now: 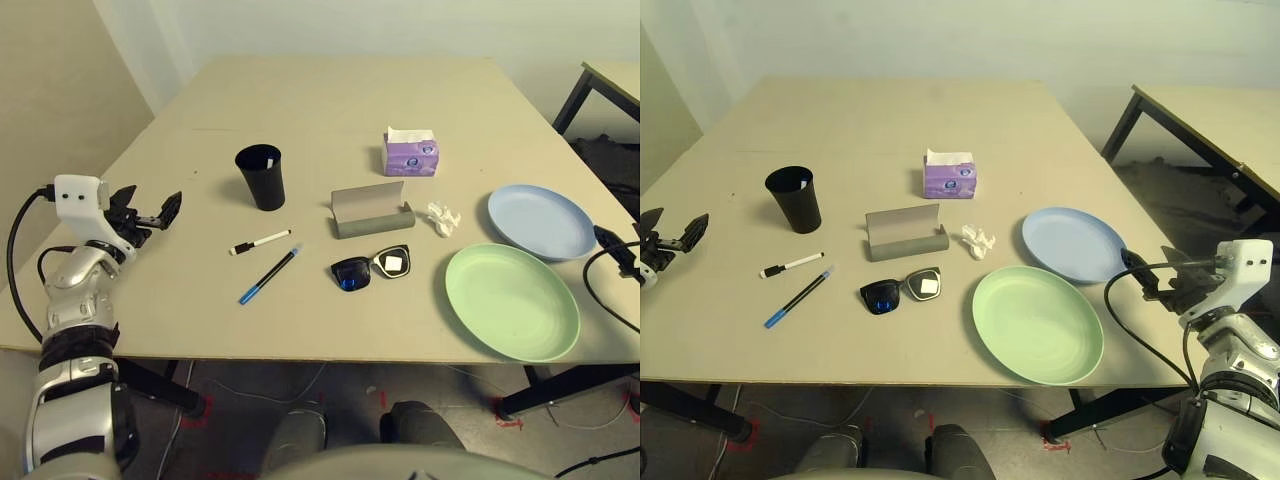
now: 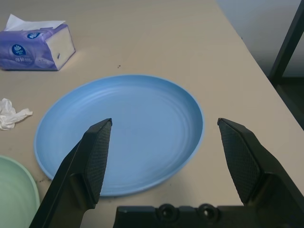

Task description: Organize and tidy the items on the table.

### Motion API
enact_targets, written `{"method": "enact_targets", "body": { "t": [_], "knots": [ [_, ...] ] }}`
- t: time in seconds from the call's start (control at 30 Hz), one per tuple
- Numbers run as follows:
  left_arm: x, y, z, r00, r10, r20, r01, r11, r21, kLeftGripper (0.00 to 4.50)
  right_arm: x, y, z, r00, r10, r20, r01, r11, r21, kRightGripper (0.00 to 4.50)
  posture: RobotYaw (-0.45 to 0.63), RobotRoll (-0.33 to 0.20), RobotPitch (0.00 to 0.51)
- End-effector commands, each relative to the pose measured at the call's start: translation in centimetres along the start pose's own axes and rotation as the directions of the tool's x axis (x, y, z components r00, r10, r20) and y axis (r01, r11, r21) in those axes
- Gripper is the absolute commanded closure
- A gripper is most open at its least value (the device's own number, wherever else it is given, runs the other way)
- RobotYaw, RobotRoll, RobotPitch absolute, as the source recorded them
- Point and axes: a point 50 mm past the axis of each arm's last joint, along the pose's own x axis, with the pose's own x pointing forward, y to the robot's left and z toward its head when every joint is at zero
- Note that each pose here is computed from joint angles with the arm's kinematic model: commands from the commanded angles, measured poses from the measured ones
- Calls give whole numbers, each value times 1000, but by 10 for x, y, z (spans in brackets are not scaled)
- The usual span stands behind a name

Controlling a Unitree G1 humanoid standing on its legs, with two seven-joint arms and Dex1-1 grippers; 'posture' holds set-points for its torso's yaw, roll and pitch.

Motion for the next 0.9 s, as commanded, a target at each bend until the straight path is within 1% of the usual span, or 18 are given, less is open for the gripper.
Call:
{"method": "enact_targets", "body": {
  "t": [0.03,0.17,0.3,0.43,0.47,0.5,0.53,0.57,0.6,0.63,0.67,0.73,0.83,0.9],
  "knots": [
    [4,-1,-1,1000,-6,-16,6,1000,11,0,-3,-1,-1,1000,-5,8,5,1000,-1,37,-57,0,25],
    [8,-6,-1,1000,-15,-10,15,1000,5,0,-6,-4,2,1000,-11,7,11,1000,-9,37,-52,0,30],
    [5,-7,-7,1000,-20,-14,20,1000,-3,0,-6,-6,7,1000,-8,7,8,1000,-18,37,-56,0,29],
    [2,-8,-9,1000,-22,-9,22,1000,-11,0,-11,-12,12,1000,-18,6,18,999,-28,37,-71,0,16],
    [3,-9,-11,1000,-23,-9,23,1000,-14,0,-11,-12,12,1000,-19,2,19,999,-33,37,-83,0,36],
    [2,-10,-12,1000,-23,-3,23,1000,-22,0,-12,-12,12,1000,-27,5,27,999,-41,37,-77,0,25],
    [1,-8,-13,1000,-15,-2,15,999,-37,0,-14,-13,12,999,-31,12,32,999,-29,37,-68,0,8],
    [2,-7,-11,1000,-15,2,16,999,-36,0,-13,-13,13,1000,-21,17,21,999,-26,37,-66,0,10],
    [3,-4,-6,1000,-10,18,11,999,-41,0,-12,-12,15,1000,-4,14,5,999,-37,37,-73,0,30],
    [3,-3,-5,999,-4,32,5,999,-49,0,-12,-12,15,1000,5,9,-5,999,-42,37,-83,0,31],
    [3,-2,-4,999,3,37,-1,999,-52,0,-12,-12,16,1000,-1,12,2,999,-45,37,-82,0,11],
    [2,-1,-5,999,5,34,-4,998,-55,0,-12,-13,17,1000,-9,21,10,999,-46,37,-83,0,13],
    [1,-5,-5,997,-65,42,68,996,-56,0,-13,-14,18,1000,-4,16,5,999,-49,37,-83,0,21],
    [0,-13,-2,975,-213,59,216,975,-58,0,-14,-13,17,1000,7,5,-7,999,-52,37,-83,0,23]
  ]
}}
